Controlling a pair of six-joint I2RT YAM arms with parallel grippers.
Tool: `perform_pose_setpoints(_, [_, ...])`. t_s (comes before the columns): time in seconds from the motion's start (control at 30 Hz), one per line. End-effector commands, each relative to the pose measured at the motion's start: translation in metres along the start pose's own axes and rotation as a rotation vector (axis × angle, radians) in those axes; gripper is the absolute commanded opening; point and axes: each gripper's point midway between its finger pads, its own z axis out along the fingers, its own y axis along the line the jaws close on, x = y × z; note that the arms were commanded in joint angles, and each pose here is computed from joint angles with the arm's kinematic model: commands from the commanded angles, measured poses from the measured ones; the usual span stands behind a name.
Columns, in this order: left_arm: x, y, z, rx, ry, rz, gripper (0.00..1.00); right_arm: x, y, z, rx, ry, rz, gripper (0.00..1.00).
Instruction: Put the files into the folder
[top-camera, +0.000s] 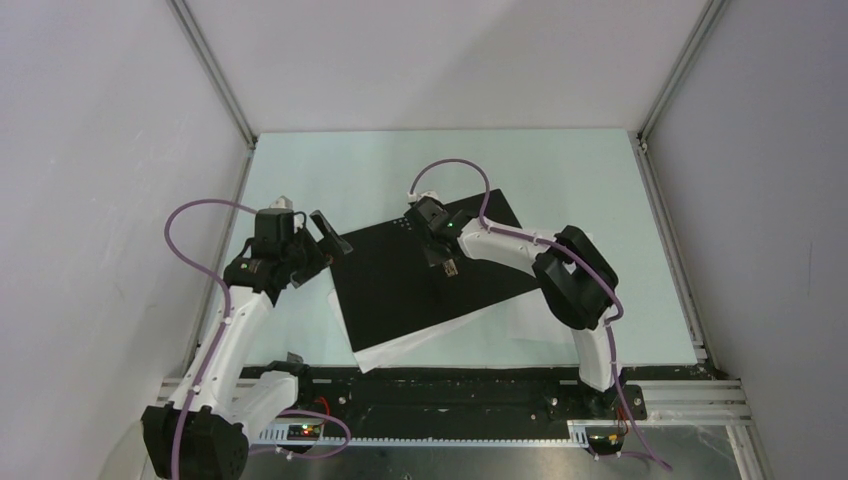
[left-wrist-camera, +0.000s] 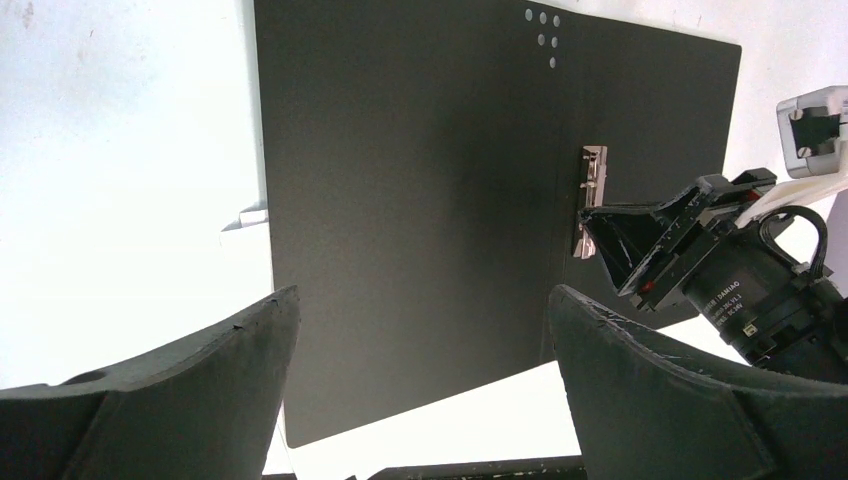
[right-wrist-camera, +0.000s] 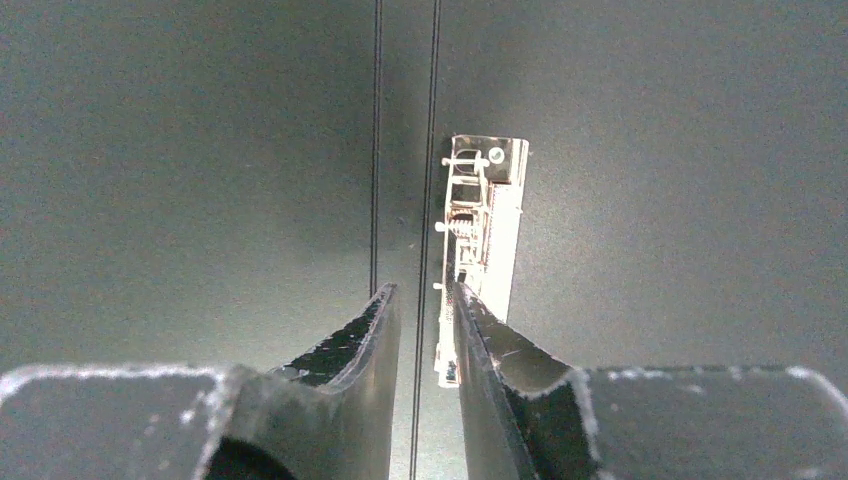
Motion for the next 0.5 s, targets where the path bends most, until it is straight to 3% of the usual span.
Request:
perform_pose_setpoints(0.0, [-0.008,-0.004,-0.001,0.022,-0.017,0.023,0.99,-0.001,-0.007,0.001,0.043,0.01,-0.007,0.3])
perform_pose_setpoints(0.47, [-0.008,-0.005,0.0,0.021,-0.011,0.02,0.99,0.028,-0.008,0.021,0.064,0.081,0.016,0.26])
